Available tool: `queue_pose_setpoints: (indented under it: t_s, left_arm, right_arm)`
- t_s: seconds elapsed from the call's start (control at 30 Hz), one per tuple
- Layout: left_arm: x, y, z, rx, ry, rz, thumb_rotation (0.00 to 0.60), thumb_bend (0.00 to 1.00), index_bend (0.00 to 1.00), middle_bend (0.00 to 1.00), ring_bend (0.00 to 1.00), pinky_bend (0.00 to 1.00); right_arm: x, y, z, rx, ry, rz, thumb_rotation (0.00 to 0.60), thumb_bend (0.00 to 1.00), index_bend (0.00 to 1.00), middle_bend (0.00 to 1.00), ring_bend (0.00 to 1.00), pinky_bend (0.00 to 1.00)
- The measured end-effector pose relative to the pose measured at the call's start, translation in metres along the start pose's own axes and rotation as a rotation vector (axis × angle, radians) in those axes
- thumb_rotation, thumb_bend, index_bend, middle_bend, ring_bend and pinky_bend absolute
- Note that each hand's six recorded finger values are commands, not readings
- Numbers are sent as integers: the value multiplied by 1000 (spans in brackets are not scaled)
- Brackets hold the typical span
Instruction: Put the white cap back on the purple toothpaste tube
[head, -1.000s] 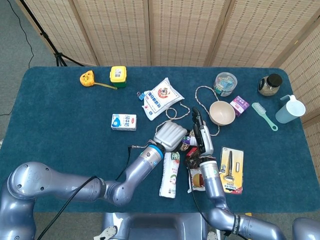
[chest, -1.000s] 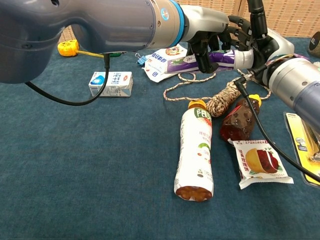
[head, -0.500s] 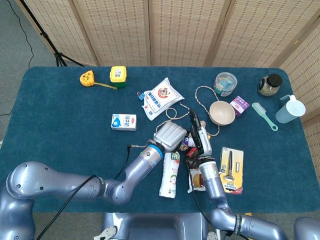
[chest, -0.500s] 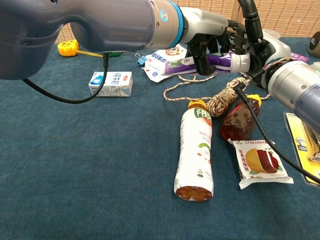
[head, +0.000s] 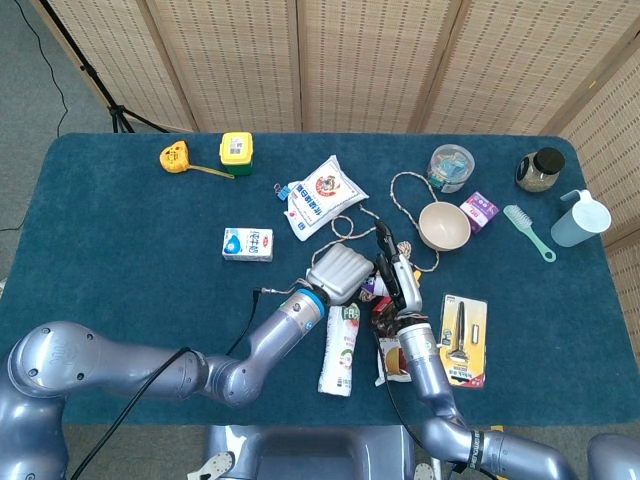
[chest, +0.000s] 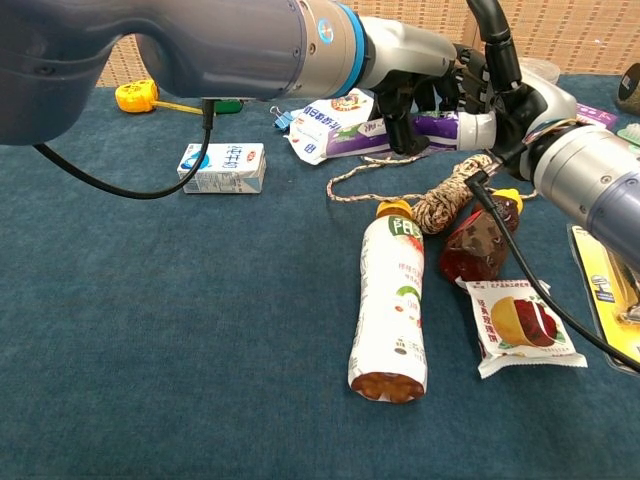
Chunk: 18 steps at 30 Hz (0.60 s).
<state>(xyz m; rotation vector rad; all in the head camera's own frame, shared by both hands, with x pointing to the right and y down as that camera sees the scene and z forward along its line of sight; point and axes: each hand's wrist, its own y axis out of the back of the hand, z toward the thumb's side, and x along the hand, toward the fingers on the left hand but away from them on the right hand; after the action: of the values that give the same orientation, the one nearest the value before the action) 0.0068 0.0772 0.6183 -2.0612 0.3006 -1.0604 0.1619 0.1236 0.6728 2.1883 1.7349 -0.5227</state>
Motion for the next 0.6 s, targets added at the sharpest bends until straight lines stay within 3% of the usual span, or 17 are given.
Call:
queue_pose_setpoints:
  t_s: [0.6]
  left_arm:
    - [-2, -1, -8, 35, 13, -50, 600, 702, 650, 543, 473, 516]
  right_arm:
    - [-1, 3, -1, 38, 11, -10, 54, 0, 0, 0, 0, 0]
